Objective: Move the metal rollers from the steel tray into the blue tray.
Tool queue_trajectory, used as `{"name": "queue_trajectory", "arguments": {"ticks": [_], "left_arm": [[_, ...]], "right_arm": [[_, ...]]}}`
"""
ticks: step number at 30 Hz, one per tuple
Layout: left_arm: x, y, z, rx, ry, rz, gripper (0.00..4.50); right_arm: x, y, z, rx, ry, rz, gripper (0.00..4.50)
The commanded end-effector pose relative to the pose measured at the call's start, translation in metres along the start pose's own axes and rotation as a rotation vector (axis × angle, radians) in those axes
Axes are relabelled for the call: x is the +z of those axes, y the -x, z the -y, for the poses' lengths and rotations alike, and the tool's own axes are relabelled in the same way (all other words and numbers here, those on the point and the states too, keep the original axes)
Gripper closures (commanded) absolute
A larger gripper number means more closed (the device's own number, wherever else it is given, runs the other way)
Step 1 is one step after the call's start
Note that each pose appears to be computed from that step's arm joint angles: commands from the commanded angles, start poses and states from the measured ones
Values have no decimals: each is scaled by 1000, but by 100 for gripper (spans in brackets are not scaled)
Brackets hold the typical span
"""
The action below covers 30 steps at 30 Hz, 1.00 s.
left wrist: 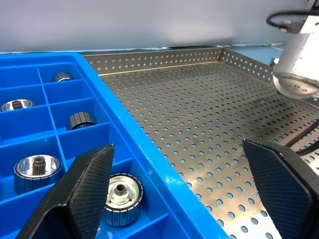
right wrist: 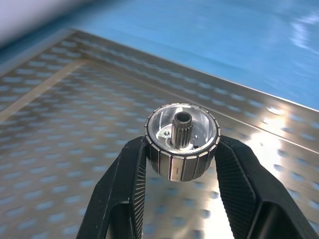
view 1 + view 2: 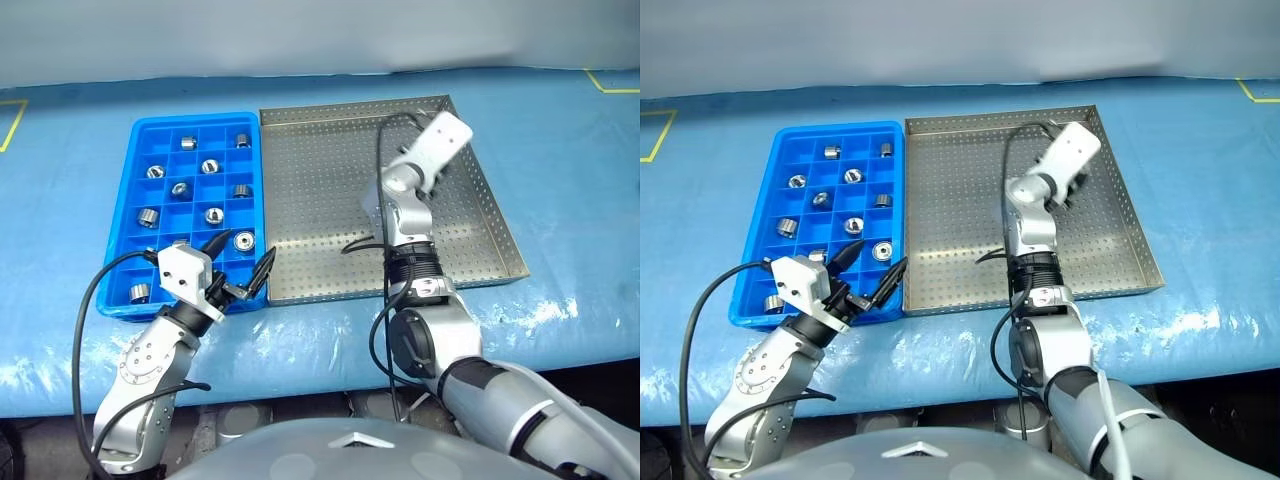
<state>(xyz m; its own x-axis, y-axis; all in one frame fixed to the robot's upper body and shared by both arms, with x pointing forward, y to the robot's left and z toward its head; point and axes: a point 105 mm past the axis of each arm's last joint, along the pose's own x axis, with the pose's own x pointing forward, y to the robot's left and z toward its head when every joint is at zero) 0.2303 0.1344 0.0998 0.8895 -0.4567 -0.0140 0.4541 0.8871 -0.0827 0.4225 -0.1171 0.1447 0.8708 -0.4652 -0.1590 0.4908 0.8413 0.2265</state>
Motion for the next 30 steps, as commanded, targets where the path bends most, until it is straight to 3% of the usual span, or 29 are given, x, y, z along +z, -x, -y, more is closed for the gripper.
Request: {"name": "queue_trajectory", "arguments": {"ticks": [1,7,12,22,30], "left_arm": [[7,4,-3,22,-14,32,0],[8,15,-9,81,-23,29,0],[12,32,-17,159,-53,34,0],[6,61,-19,180,-107,-37,0],[1,73,-17,178,-105,-69,0]], "right_arm": [[14,49,-70,558,65,60,283],[-6,112,-107,1129,75,-186,283],[-30,166,-111,1513,243,-299,283],[-58,216,-104,1797,376,-363,283],[-94,230,-91,1839,392,-532,283]]}}
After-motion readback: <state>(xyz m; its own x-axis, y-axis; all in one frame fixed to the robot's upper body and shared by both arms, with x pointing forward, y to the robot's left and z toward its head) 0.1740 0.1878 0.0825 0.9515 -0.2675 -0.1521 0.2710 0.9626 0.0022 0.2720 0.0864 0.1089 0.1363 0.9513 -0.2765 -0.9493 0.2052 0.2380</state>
